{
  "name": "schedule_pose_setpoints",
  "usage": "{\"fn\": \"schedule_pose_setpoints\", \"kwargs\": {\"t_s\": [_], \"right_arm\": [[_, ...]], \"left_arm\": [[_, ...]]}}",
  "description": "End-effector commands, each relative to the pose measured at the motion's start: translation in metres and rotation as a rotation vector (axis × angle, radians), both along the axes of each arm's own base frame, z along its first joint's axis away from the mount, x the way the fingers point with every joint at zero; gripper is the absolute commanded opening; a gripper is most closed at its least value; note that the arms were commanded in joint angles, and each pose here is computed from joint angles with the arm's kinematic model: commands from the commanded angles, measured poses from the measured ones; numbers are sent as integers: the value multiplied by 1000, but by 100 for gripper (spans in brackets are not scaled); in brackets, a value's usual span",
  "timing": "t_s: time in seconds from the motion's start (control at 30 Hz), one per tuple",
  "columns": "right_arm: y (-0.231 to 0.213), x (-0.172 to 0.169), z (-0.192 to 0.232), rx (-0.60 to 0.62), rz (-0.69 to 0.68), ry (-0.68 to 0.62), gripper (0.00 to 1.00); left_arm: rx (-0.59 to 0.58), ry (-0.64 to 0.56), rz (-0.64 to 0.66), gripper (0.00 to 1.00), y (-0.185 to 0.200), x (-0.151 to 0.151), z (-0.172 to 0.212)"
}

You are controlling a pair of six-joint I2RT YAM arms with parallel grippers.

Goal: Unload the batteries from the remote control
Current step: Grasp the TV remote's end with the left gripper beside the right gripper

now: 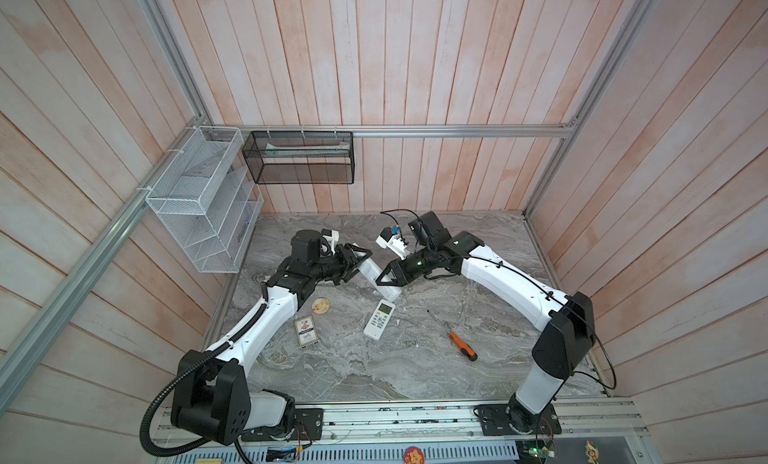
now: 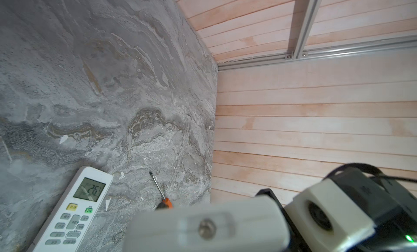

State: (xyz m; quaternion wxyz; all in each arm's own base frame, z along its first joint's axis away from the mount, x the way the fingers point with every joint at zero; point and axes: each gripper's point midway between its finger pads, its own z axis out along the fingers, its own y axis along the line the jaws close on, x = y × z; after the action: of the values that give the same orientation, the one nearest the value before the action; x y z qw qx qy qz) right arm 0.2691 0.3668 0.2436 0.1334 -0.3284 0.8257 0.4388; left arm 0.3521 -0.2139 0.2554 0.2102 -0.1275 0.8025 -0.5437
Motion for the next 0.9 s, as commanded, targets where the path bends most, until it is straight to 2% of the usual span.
{"fn": "schedule_pose_setpoints", "kwargs": {"t_s": [0.0, 0.13, 0.27, 0.57, 0.87], "right_arm": [[-16, -8, 33, 146, 38, 126, 8], [-18, -23, 51, 277, 99, 225, 8], [-17, -31, 57, 314, 135, 253, 7], [-15, -38, 70, 362, 167, 266, 7], [-13, -53, 67, 384, 220, 331, 7]], "left_arm": [[-120, -248, -173, 64, 2, -15, 59], [-257, -282, -283, 77, 12, -31, 79], [-277, -295, -338, 86, 11, -39, 88], [-255, -254, -356, 86, 10, -34, 75], [-270, -291, -359, 71, 7, -36, 85]]}}
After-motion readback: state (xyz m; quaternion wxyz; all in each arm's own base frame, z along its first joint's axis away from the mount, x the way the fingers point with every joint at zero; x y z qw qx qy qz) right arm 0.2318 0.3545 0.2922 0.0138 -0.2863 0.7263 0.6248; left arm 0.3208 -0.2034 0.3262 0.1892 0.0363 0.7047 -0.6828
